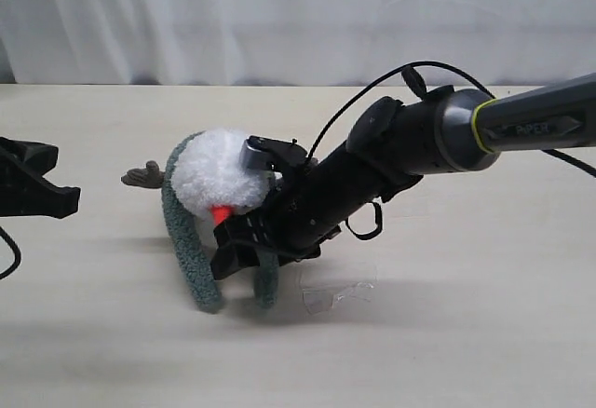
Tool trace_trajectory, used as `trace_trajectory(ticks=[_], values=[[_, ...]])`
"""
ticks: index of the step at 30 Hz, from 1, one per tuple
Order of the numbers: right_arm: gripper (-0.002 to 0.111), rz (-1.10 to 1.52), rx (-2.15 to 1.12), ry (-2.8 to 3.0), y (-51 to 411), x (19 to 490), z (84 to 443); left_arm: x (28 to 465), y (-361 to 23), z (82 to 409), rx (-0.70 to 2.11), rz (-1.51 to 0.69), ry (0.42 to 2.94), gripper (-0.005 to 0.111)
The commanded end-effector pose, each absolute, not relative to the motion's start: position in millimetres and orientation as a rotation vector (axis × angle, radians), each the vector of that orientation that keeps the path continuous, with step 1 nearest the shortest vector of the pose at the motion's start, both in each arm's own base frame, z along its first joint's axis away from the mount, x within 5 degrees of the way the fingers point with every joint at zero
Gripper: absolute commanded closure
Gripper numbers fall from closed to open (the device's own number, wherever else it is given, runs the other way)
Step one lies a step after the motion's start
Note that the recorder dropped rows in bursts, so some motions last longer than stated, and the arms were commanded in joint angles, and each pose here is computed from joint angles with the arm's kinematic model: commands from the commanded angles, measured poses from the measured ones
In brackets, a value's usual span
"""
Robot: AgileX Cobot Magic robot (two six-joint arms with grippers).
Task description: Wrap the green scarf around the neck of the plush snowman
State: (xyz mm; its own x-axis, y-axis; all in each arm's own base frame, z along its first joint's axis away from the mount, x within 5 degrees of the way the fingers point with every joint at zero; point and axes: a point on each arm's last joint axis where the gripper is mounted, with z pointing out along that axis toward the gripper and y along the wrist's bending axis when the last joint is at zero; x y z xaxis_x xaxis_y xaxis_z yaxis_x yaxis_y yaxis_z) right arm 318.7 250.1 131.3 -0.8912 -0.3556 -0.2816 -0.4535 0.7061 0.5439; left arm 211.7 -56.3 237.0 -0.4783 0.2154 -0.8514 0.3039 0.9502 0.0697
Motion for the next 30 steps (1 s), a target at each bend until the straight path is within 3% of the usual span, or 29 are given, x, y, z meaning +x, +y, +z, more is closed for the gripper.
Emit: trace_trajectory(ticks=[1,7,25,30], values=[[0.029,0.778,-0.702,2.827,239.2,317.3,128.1,212.2,-56.0,235.2,0.355,-0.112,2.096,0.107],[0.028,0.773,-0.776,2.842,237.5,313.2,130.5,212.5,-55.6,235.3,0.344,-0.11,2.096,0.107],[0.029,0.638,-0.899,2.641,223.9,306.2,203.7,212.5,-55.6,235.3,0.344,-0.11,2.096,0.107],[0.037,0.535,-0.928,2.584,214.9,303.1,225.2,215.0,-57.0,229.3,0.321,-0.135,2.131,0.107]])
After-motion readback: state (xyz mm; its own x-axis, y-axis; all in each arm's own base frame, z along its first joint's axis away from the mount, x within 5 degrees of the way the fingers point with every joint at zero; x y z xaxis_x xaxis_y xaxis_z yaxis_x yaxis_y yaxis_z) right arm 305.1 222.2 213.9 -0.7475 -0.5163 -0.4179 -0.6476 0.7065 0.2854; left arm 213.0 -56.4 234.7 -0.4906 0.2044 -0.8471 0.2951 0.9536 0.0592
